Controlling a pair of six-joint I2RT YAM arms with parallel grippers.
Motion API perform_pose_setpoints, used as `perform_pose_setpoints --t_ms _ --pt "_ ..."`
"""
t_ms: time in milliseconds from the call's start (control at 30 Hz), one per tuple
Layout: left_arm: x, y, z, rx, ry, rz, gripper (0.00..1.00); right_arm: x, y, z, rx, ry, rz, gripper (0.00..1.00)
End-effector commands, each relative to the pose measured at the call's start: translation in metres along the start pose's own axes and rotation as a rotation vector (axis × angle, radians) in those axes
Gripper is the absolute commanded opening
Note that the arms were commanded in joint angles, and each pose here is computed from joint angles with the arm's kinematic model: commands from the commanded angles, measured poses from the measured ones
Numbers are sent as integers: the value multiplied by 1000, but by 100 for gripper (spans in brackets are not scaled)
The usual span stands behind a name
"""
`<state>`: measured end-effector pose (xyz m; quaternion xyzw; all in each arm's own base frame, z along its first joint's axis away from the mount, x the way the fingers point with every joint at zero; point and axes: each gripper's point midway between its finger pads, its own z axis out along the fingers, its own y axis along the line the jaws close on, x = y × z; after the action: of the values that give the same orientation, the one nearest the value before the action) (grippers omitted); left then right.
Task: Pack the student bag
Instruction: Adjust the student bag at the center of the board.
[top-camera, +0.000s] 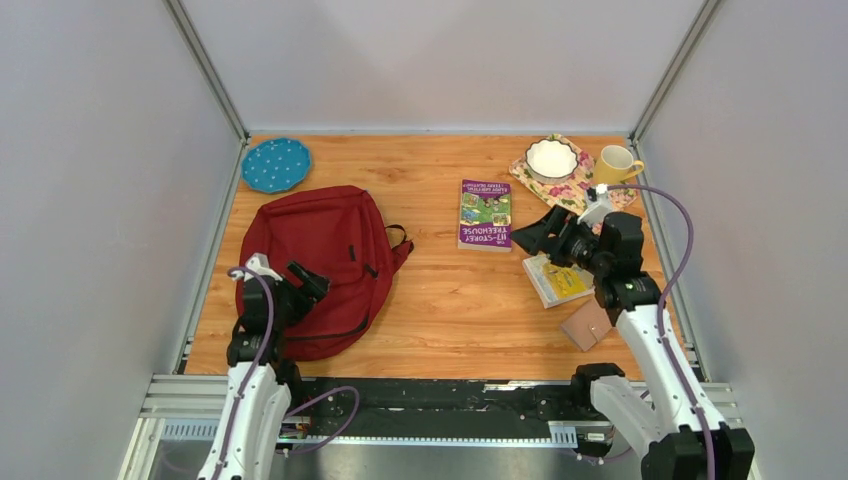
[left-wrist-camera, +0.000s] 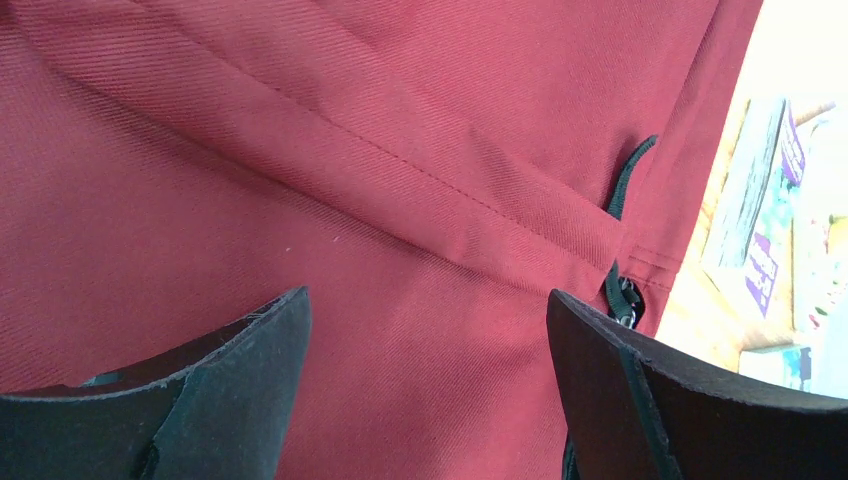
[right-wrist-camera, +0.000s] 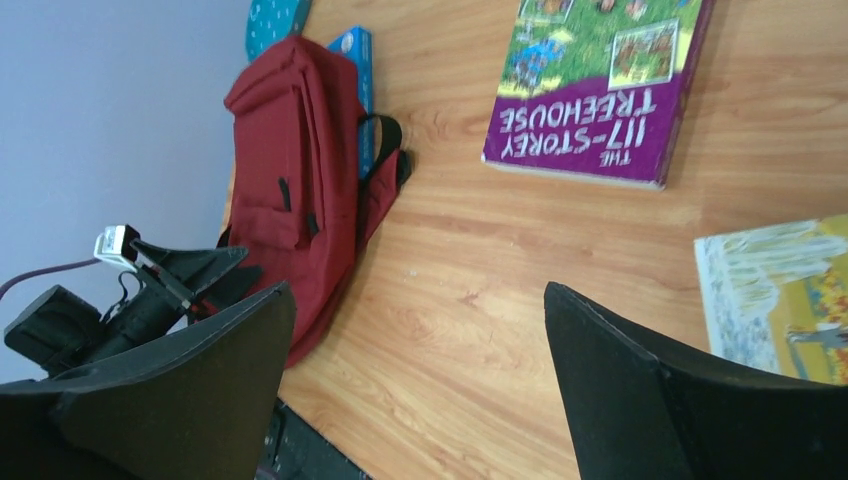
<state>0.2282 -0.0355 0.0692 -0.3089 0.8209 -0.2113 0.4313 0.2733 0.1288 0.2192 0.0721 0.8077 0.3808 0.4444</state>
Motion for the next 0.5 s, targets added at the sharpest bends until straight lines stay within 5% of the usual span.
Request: perform_pose_setpoints --t_ms 0,133,300,467 --pt "1 19 -10 -88 -33 -22 95 14 14 16 -102 67 57 97" --pt "-7 23 -21 -114 -90 -34 95 9 29 40 -142 93 35 97" --pt "-30 -14 -40 22 -161 -28 95 40 63 80 -161 222 -65 97" --pt "-42 -19 -61 -22 -161 64 95 76 73 136 -117 338 -69 94"
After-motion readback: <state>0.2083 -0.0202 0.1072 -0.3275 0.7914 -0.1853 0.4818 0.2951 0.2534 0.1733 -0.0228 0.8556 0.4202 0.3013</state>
